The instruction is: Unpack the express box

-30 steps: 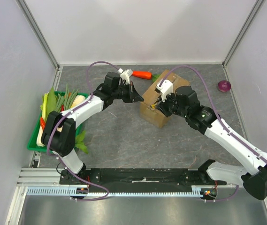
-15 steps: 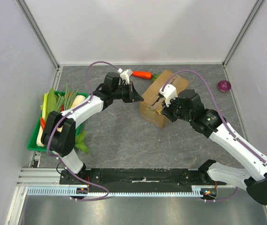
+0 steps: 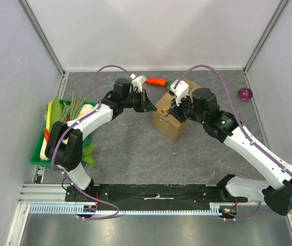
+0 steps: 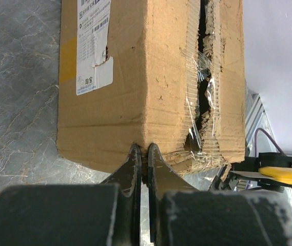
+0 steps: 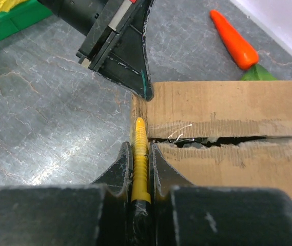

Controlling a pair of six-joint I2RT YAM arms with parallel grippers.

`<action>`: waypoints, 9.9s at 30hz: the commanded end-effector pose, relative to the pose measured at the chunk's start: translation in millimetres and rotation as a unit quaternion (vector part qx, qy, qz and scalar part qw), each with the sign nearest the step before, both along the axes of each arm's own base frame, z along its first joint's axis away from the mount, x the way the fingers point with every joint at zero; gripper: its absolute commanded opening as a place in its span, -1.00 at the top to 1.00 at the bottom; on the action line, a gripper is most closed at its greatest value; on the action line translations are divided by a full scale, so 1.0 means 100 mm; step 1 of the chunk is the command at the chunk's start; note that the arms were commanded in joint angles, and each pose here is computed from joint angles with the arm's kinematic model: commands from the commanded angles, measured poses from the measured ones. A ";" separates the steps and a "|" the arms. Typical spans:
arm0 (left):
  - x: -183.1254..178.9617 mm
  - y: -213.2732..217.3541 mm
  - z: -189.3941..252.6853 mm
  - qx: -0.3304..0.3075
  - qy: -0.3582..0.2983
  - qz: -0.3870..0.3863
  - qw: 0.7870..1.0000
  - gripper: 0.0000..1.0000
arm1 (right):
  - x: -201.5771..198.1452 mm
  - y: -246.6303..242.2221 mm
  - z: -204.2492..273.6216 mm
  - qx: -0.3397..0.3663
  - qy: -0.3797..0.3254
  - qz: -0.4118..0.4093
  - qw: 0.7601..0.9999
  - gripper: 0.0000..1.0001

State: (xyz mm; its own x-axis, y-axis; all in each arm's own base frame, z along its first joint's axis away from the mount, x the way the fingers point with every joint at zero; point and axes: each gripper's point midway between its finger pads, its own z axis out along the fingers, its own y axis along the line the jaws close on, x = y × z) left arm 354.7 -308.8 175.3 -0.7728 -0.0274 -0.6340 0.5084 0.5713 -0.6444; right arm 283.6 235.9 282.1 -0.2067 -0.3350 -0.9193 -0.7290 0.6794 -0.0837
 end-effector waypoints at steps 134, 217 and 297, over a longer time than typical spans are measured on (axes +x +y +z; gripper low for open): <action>0.15 0.01 0.33 -0.002 -0.058 -0.002 0.998 0.97 | 0.04 0.05 0.12 0.057 0.006 -0.083 0.995 1.00; -0.26 0.22 -0.08 0.055 0.034 0.043 0.997 0.28 | 1.98 -1.88 -0.74 0.004 0.080 -0.354 0.932 1.00; 0.65 1.47 0.01 0.138 0.100 0.275 0.946 0.73 | 0.60 0.36 -1.30 0.040 0.253 -0.118 0.959 1.00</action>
